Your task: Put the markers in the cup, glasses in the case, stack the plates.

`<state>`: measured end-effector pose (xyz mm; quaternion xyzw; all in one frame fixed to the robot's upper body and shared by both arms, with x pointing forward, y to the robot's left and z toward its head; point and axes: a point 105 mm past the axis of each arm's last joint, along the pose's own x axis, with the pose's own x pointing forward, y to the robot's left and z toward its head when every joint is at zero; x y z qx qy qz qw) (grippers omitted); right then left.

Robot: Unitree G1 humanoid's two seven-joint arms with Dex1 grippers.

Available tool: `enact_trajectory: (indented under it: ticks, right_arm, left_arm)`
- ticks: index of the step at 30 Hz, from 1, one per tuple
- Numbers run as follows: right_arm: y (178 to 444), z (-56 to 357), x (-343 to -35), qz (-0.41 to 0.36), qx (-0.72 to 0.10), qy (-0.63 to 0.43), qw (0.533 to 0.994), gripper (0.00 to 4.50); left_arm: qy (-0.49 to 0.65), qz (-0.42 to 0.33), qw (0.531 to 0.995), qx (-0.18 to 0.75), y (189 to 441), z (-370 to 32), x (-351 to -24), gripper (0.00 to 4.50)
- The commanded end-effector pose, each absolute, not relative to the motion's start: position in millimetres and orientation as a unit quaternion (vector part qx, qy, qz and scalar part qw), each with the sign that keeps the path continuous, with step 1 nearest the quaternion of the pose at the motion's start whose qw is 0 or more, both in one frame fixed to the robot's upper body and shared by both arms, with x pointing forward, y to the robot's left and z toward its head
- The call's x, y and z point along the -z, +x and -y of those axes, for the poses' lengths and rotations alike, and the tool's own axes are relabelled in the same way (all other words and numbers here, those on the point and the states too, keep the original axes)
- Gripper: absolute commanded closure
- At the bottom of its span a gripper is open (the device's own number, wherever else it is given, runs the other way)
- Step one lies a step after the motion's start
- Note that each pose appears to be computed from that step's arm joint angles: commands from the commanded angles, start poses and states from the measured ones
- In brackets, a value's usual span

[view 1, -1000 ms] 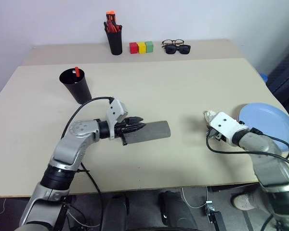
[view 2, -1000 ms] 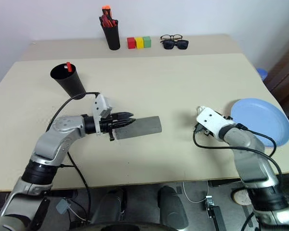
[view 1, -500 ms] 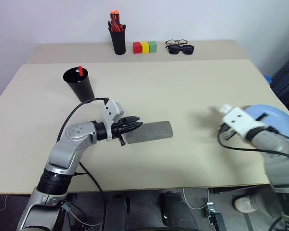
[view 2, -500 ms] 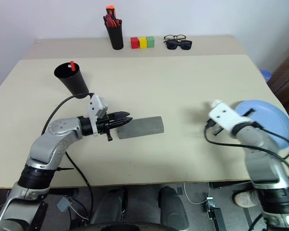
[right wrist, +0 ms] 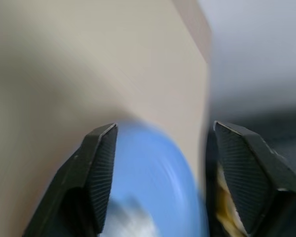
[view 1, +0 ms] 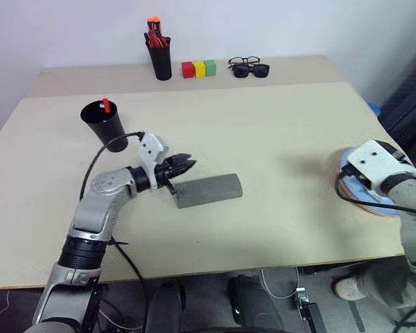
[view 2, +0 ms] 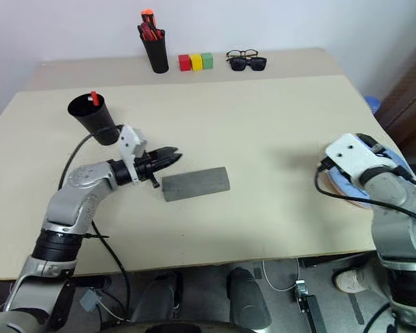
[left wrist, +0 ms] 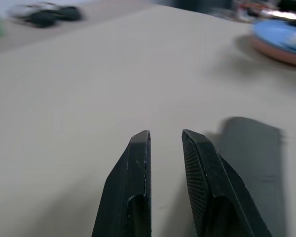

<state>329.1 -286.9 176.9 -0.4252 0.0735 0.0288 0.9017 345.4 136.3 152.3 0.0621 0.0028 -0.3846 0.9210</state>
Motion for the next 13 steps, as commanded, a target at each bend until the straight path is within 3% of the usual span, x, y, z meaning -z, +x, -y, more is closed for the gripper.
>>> enact_trajectory:
  ticks: [1,5,9,13]
  right_arm:
    - [341.7,248.1,-189.6,-0.001,-0.119,-0.328,0.937,1.25]
    - [350.7,208.1,-186.2,0.018,-0.233,-0.223,0.947,1.25]
    - [361.0,196.5,-181.1,0.012,-0.272,-0.213,0.938,1.25]
    - [369.1,182.4,-177.1,0.014,-0.306,-0.207,0.929,1.25]
  left_arm:
    - [0.095,0.032,0.956,0.277,340.1,-189.2,-167.2,3.53]
    - [0.152,-0.018,0.974,0.164,305.8,-258.6,-146.9,3.53]
    - [0.15,-0.027,0.983,0.106,286.7,-280.9,-142.5,3.53]
    - [0.149,-0.019,0.984,0.096,278.8,-275.9,-144.0,3.53]
